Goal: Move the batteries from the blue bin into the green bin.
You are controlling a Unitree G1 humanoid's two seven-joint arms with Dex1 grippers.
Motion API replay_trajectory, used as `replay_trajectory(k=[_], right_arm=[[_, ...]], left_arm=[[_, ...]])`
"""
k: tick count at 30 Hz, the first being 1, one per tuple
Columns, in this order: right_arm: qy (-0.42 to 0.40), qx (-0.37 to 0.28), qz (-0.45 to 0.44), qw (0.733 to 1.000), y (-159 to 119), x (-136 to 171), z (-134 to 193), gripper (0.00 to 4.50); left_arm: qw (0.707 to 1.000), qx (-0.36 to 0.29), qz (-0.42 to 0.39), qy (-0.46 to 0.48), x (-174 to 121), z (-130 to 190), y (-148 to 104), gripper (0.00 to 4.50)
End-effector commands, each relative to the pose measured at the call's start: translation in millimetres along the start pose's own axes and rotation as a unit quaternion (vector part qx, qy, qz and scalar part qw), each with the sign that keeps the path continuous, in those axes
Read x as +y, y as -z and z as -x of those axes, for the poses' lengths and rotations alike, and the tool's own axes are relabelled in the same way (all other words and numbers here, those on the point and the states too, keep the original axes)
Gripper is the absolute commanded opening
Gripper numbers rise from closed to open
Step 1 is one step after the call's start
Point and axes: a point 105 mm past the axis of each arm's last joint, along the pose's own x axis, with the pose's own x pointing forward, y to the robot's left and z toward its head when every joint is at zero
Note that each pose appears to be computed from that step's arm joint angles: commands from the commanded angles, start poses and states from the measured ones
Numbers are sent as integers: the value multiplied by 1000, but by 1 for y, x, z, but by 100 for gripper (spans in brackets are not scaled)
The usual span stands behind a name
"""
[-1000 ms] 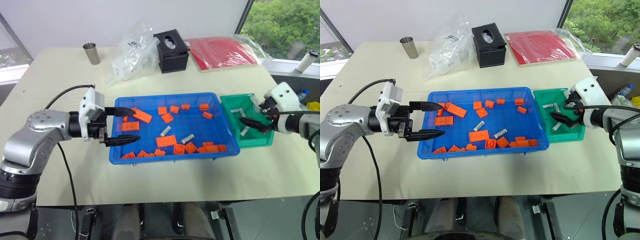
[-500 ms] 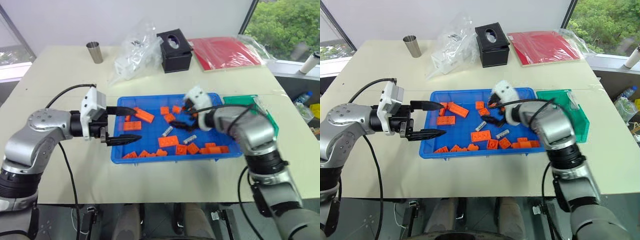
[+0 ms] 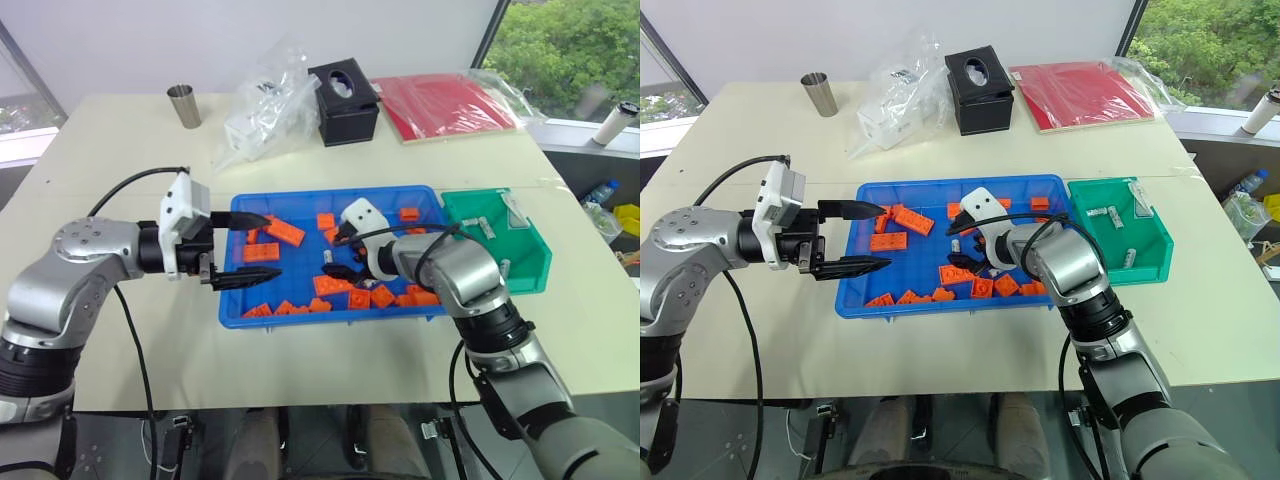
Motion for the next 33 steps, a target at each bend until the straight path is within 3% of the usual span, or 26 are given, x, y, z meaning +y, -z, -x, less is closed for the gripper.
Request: replay_trajectory(k=[1, 7, 8, 10, 17, 20, 25, 29, 33], right_arm=[[-13, -24, 32, 999, -11, 11, 3, 442], [-13, -23, 51, 998, -9, 14, 4, 442], [-12, -18, 51, 998, -5, 13, 3, 420], [-13, -15, 50, 999, -1, 13, 0, 363], [-14, -16, 51, 998, 0, 12, -1, 5], [-7, -28, 47, 998, -6, 6, 5, 4], [32, -83, 14, 996, -31, -27, 51, 4], [131, -112, -24, 985, -36, -80, 117, 4], [236, -80, -76, 965, 5, -123, 174, 4]], left_arm=[[1000, -10, -23, -8, 2, 4, -10, 450], [1000, -11, -24, -5, 2, 3, -9, 450], [1000, -12, -24, -4, 2, 2, -9, 450], [1000, -12, -25, -3, 2, 2, -9, 450], [1000, -13, -26, 1, 1, 2, -8, 450], [1000, -13, -26, 7, -1, 2, -7, 450], [1000, -16, -22, 14, -2, 0, -8, 450], [1000, -18, -20, 16, -2, -3, -7, 450], [999, -22, -17, 22, 1, -7, -4, 450]])
